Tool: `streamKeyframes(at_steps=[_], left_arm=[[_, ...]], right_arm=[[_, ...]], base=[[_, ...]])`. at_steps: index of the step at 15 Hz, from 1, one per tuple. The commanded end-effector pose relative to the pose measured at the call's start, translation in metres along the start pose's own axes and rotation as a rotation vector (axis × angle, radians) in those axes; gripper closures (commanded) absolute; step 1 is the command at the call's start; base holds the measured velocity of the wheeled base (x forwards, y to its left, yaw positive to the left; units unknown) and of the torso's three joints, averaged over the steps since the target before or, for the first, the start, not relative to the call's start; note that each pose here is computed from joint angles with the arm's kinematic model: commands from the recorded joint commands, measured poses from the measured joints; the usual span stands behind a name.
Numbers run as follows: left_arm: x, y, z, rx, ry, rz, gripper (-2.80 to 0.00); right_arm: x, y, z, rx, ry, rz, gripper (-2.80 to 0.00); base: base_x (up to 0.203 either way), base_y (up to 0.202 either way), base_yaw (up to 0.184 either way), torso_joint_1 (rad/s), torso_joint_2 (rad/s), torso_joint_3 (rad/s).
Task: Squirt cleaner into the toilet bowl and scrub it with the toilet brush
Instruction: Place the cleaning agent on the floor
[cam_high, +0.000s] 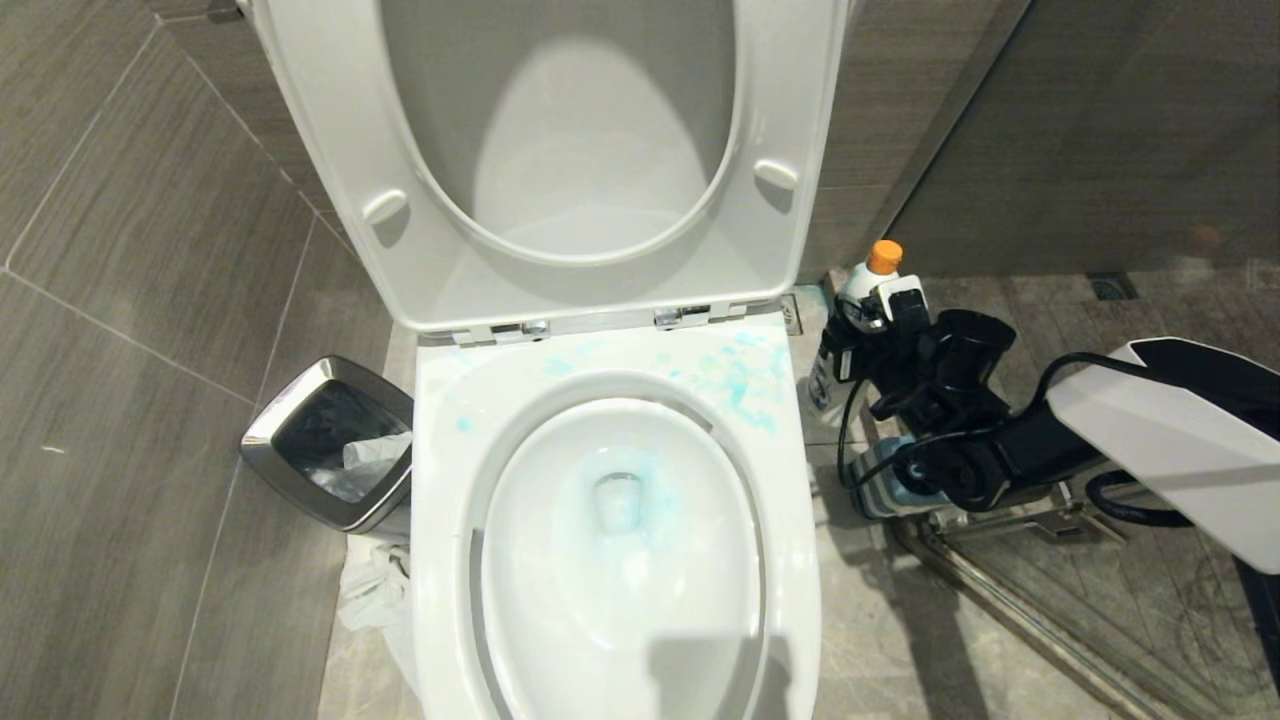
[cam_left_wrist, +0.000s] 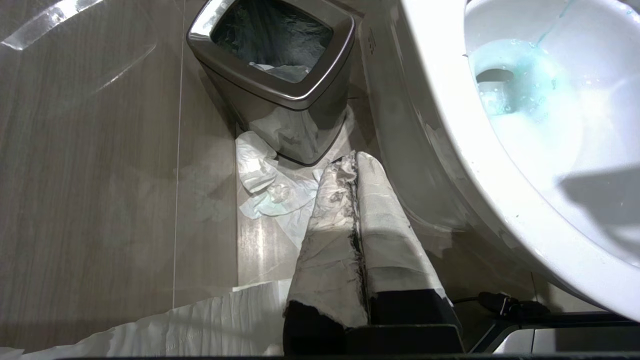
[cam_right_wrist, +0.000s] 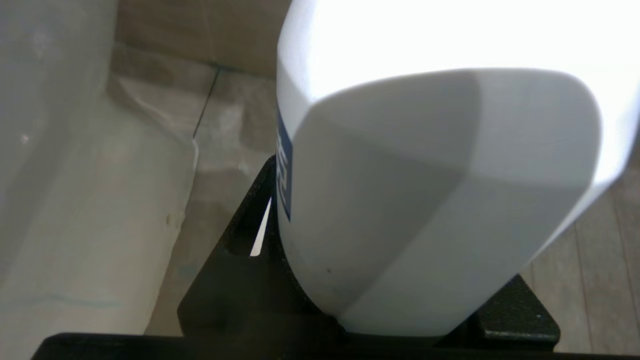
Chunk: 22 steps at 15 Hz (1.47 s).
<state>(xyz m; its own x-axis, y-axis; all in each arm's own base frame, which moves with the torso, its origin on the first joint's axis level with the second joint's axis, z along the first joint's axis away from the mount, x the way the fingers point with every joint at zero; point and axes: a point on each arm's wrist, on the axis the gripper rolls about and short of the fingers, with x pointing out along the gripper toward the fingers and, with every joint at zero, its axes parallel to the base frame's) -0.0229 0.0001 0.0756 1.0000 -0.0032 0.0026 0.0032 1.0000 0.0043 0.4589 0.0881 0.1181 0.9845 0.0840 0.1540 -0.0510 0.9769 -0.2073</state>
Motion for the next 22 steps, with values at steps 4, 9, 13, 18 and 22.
streamKeyframes(at_steps=[4,9,13,18,22], left_arm=[[0.000,0.000,0.000,-0.001,0.001,0.000,0.00],[0.000,0.000,0.000,0.003,0.001,0.001,0.00],[0.000,0.000,0.000,0.005,0.001,0.000,0.00],[0.000,0.000,0.000,0.005,0.001,0.000,0.00],[0.000,0.000,0.000,0.005,0.001,0.002,0.00]], right_arm=[[-0.001,0.001,-0.010,-0.004,0.021,0.000,0.00],[-0.003,0.004,-0.023,-0.006,0.027,0.002,0.00],[-0.004,0.007,-0.028,-0.004,0.012,0.004,0.00],[0.003,0.007,-0.013,0.004,-0.127,0.052,0.00],[0.013,0.014,0.011,-0.002,-0.294,0.093,0.00]], base=[[0.000,0.000,0.000,0.000,0.00,0.000],[0.000,0.000,0.000,0.000,0.00,0.000],[0.000,0.000,0.000,0.001,0.00,-0.085],[0.000,0.000,0.000,0.003,0.00,-0.185],[0.000,0.000,0.000,0.005,0.00,-0.197]])
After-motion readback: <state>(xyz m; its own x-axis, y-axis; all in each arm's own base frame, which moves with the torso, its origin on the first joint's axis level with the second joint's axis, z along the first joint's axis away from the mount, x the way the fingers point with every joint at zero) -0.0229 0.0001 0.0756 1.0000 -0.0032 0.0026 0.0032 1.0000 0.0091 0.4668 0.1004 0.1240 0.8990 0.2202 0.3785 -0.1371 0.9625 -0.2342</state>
